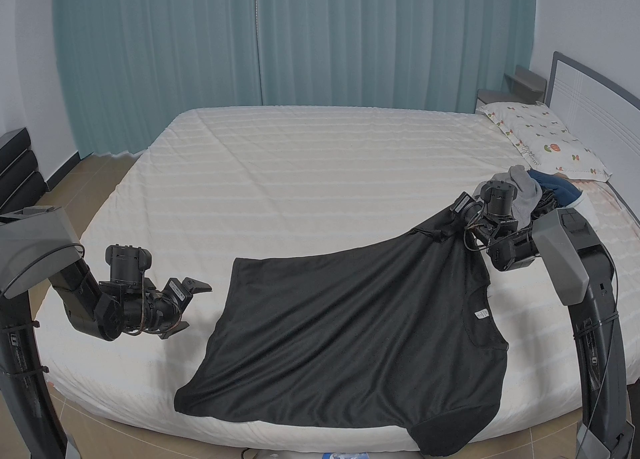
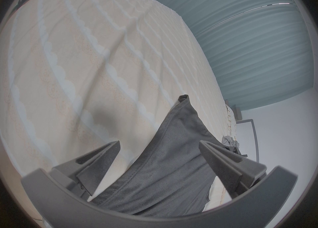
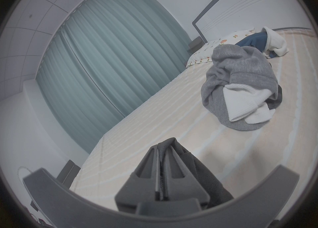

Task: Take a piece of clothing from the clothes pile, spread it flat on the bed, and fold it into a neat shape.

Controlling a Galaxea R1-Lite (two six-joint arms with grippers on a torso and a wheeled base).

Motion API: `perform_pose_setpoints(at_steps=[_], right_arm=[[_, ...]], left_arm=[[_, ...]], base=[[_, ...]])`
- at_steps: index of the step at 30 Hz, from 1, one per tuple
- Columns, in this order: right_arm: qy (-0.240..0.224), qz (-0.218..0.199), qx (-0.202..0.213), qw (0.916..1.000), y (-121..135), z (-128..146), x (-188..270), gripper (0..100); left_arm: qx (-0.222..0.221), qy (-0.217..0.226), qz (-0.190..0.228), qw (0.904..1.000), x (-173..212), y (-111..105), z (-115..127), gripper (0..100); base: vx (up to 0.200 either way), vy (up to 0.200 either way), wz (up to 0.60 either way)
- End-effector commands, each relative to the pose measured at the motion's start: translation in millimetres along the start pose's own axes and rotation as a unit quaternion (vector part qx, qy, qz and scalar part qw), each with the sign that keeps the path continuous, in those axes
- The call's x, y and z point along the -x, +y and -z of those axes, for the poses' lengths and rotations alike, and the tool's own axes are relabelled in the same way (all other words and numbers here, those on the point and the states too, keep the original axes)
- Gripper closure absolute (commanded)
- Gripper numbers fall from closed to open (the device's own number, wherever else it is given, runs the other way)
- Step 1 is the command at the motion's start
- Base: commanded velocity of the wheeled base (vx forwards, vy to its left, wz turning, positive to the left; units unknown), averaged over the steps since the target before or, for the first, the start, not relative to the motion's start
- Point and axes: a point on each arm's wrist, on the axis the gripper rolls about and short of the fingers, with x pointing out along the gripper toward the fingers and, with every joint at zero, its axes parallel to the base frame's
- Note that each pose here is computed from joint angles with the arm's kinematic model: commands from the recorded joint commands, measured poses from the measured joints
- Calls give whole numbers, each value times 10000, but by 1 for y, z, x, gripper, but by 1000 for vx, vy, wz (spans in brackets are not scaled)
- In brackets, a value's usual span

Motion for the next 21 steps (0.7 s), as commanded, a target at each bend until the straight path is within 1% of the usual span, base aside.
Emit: perform_pose_setpoints(at_steps=[1, 2, 4, 7, 9, 10, 11, 12, 13, 15, 18, 21], right_arm=[[141, 121, 44, 9998, -17, 21, -8, 100], [166, 140, 54, 9998, -20, 24, -8, 0], [211, 156, 56, 9996, -21, 26, -8, 0], [209, 184, 42, 9996, -23, 21, -7, 0], [201, 207, -6, 9996, -20, 8, -1, 0], [201, 207, -7, 9996, -20, 7, 0, 0], [353, 238, -13, 9991, -22, 3, 8, 0], [381, 240, -16, 9990, -23, 2, 9, 0], [602, 171, -34, 9980, -24, -2, 18, 0], [778, 134, -54, 9969, -26, -6, 27, 0], [935, 85, -104, 9955, -24, -10, 36, 0], [1119, 60, -181, 9935, -17, -6, 45, 0]], left_arm=[[-10, 18, 0, 10000, -1, 0, 1, 0], [-8, 22, -6, 10000, -1, 0, 1, 0], [-8, 22, -6, 10000, -1, 0, 1, 0], [-13, 28, -3, 10000, -1, 0, 2, 0], [-21, 28, -3, 10000, -1, 0, 2, 0], [-21, 28, -3, 10000, -1, 0, 2, 0], [-21, 28, -3, 10000, -1, 0, 2, 0], [-13, 28, -3, 10000, -1, 0, 2, 0], [-18, 32, -9, 10000, -1, 0, 2, 0], [-18, 32, -9, 10000, -1, 0, 2, 0], [-21, 28, -3, 10000, -1, 0, 2, 0], [-11, 32, -9, 10000, -1, 0, 2, 0]], base=[[0, 0, 0], [0, 0, 0], [0, 0, 0], [0, 0, 0], [0, 0, 0], [0, 0, 0], [0, 0, 0], [0, 0, 0], [0, 0, 0], [0, 0, 0], [0, 0, 0], [0, 0, 0]])
